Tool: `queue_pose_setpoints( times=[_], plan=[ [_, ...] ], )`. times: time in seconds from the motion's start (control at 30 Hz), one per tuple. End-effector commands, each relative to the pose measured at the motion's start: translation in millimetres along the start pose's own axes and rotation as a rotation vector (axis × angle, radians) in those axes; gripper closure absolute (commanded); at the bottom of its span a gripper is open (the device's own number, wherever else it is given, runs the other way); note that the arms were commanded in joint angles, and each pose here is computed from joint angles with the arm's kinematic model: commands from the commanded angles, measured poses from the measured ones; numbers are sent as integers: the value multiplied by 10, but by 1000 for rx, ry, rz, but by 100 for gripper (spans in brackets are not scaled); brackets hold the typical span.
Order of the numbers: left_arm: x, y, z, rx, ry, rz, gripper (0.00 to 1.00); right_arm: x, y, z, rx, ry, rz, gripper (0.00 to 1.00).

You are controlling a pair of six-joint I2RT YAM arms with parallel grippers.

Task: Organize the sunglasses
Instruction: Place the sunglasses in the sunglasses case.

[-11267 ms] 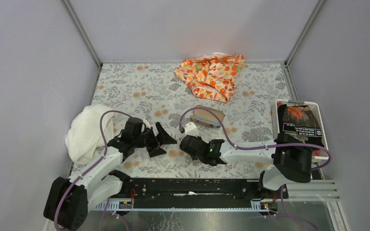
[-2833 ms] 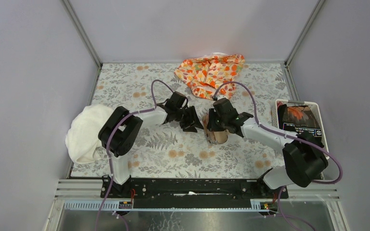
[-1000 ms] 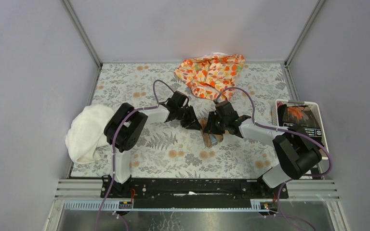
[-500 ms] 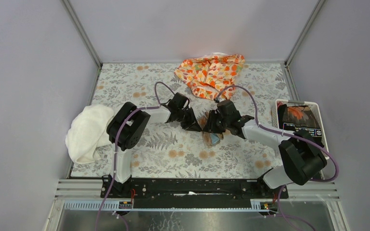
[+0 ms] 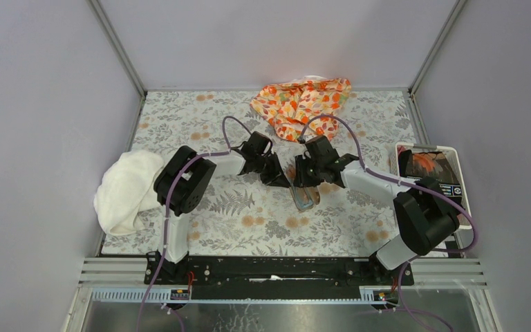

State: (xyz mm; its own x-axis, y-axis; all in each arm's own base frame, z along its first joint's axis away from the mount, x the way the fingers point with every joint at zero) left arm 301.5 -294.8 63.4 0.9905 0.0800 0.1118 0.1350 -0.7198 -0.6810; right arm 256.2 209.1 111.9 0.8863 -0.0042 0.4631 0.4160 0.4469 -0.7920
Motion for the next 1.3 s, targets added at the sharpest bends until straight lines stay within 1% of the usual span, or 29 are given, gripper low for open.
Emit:
queue_pose_setpoints(
  times=[0.0, 0.37, 0.53, 0.7, 0.8, 0.93, 1.03, 1.1, 1.2, 1.27],
  plan=[
    [42, 34, 96, 27, 9, 0, 87, 1, 33, -58, -42, -52, 26, 68],
    [42, 48, 103, 26, 7, 2, 87, -148, 147, -95, -24, 5, 55, 67],
    [29, 50, 115, 26, 5, 5, 88, -181, 163, -94, -17, 29, 61, 62],
    [20, 52, 123, 26, 3, 7, 88, -176, 129, -98, -26, 56, 39, 46],
    [12, 56, 136, 27, 0, 6, 88, -133, 58, -86, -28, 68, -5, 41],
    [-5, 56, 146, 23, -3, 5, 88, -68, -72, -33, -11, 71, -48, 41],
    [-13, 56, 152, 23, -5, 7, 88, -20, -170, 6, 3, 70, -77, 45],
    [-16, 57, 155, 23, -6, 8, 88, -10, -202, 20, 8, 70, -82, 47],
    [-15, 53, 147, 18, -3, 7, 88, -23, -221, 69, 29, 62, -75, 48],
    [-18, 53, 148, 19, -6, 8, 88, -50, -227, 122, 33, 40, -78, 51]
  ],
)
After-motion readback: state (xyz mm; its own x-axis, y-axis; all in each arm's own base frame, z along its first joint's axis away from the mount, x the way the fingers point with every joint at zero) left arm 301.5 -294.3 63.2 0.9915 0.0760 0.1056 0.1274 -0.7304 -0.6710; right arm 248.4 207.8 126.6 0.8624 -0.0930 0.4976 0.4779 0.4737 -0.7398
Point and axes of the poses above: each gripper's point midway between its finger pads, its own y axis out along the fingers, its own z axis along the line the jaws close on, x = y × z, the point moved 6 cm from there along -y, back along the fingers, and after that the axes turned 8 degrees about y, right-handed, at the moved point
